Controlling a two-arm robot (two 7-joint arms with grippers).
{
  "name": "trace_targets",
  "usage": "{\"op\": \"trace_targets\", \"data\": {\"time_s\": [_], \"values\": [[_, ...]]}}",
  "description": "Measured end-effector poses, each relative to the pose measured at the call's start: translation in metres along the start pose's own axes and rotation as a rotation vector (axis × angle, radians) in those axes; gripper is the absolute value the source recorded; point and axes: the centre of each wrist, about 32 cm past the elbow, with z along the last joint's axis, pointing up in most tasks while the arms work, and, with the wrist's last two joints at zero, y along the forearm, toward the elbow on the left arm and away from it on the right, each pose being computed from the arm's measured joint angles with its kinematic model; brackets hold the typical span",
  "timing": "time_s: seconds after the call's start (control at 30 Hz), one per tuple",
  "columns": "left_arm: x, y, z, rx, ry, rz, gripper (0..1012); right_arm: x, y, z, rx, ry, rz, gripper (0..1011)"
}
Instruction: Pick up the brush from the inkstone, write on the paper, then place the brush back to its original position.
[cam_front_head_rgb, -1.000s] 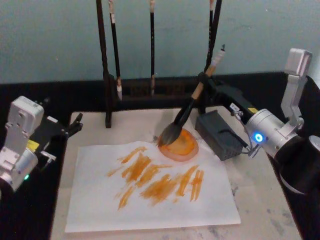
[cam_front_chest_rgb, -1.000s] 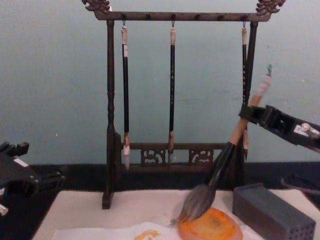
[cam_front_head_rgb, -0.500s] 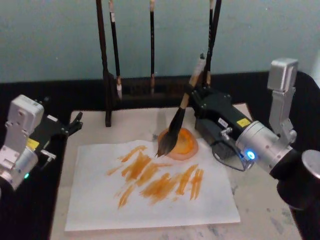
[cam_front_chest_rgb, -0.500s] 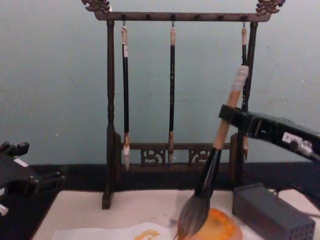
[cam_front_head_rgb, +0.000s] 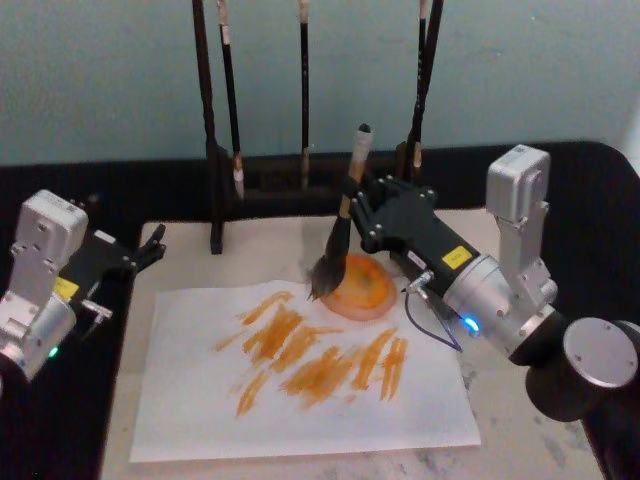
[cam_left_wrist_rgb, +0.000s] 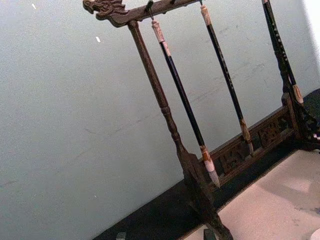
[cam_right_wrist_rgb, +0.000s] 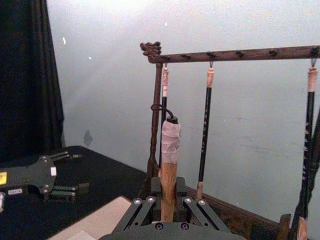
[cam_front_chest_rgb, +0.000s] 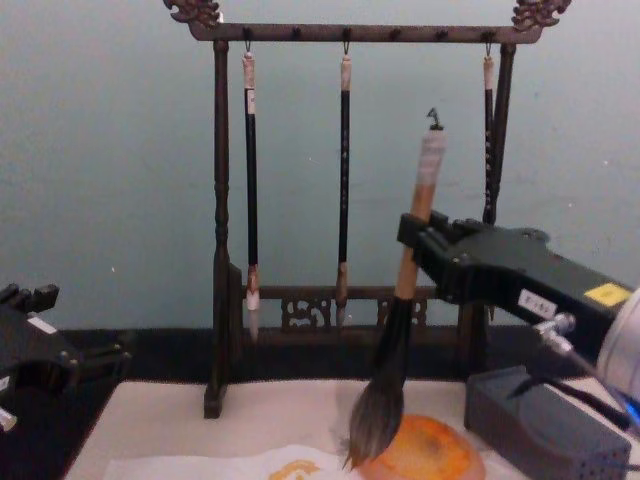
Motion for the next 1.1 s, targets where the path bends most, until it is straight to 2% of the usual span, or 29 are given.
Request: {"op": "trace_targets", "data": {"time_s": [0.13, 0.57, 1.1], "values": [[0.0000, 0.0000, 0.0000, 0.000, 0.000, 0.000, 1001, 0.000, 0.008, -0.005, 0.001, -0.025, 0.013, 168], [0.0000, 0.0000, 0.0000, 0.000, 0.000, 0.000, 1001, -0.003, 0.021, -0.015, 0.007, -0.052, 0.053, 168], [0.0000, 0.0000, 0.0000, 0.000, 0.000, 0.000, 1001, -0.006, 0.021, -0.018, 0.002, -0.079, 0.073, 168]]}}
